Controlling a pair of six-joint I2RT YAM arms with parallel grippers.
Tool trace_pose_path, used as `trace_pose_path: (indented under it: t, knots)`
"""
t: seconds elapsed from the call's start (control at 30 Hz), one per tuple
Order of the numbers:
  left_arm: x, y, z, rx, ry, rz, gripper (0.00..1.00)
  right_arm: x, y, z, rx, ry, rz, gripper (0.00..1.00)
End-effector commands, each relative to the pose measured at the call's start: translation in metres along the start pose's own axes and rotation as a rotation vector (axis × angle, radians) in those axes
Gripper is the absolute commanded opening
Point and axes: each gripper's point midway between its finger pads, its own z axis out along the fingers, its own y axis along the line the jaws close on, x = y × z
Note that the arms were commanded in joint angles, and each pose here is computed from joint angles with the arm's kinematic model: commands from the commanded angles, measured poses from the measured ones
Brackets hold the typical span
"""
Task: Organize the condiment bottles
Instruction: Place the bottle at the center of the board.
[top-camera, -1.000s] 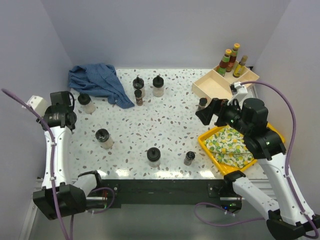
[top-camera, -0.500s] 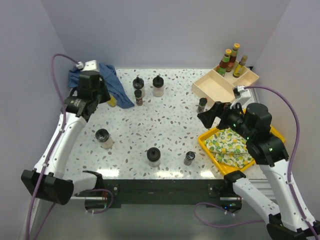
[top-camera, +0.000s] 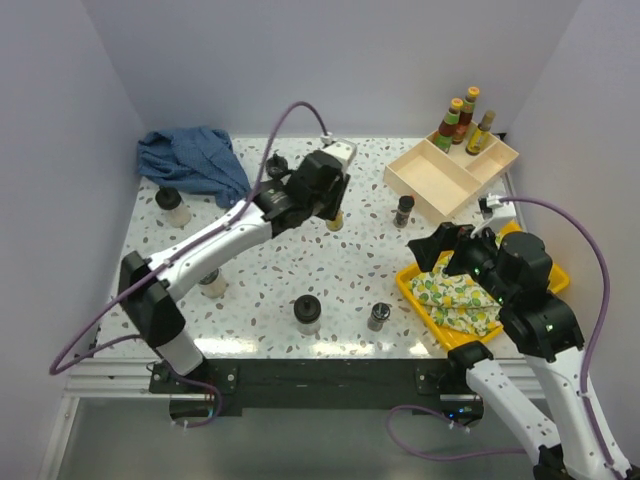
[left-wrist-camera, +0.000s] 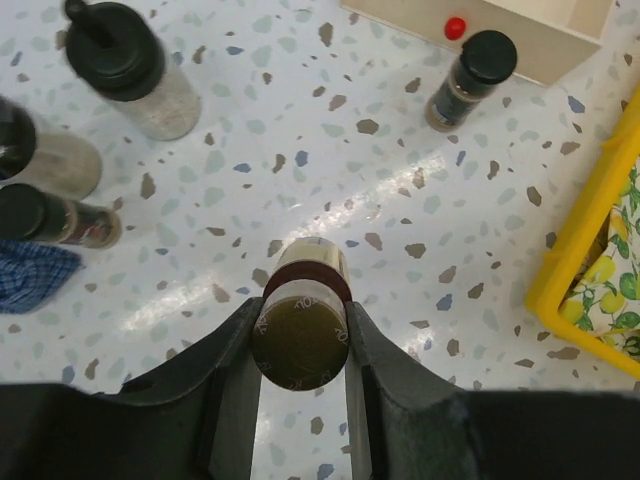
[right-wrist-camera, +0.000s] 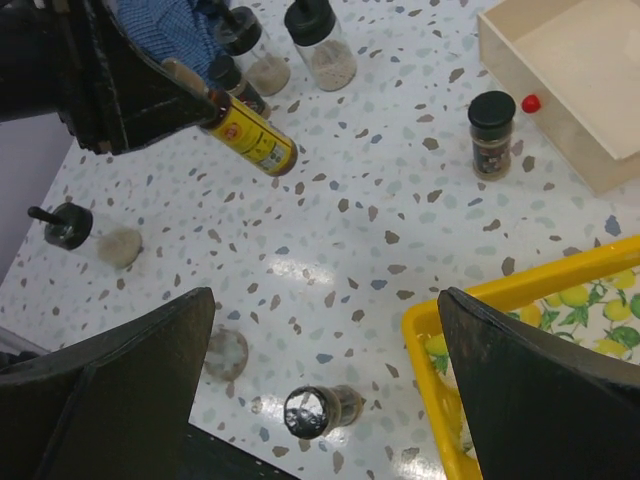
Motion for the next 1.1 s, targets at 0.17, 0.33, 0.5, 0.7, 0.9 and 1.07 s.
trace_pose_path:
  t: [0.17,0.33,0.5,0.7,0.9,1.07]
  knots:
    - [-0.013,-0.084,0.054,0.068,-0.034,0.112,0.0,-0.017,-0.019,-0.022,0.101,-0.112,-0.051,0.99]
    - [0.004,-0.099,0.077,0.108,-0.001,0.115,0.0,-0.02,-0.02,-0.031,0.106,-0.154,-0.039,0.99]
    - [0.033,-0.103,0.094,0.126,0.056,0.138,0.27,-0.019,-0.027,-0.03,0.144,-0.147,-0.04,0.99]
    - [0.037,-0.099,0.091,0.117,0.068,0.14,0.79,-0.015,-0.026,-0.027,0.14,-0.112,-0.047,0.98]
    - [0.015,-0.088,0.062,0.107,0.004,0.11,1.0,-0.018,-0.013,-0.023,0.085,-0.106,-0.018,0.98]
    - [-0.023,-0.064,0.014,0.169,-0.089,0.002,1.0,-0.012,-0.004,-0.008,0.038,-0.036,-0.003,0.99]
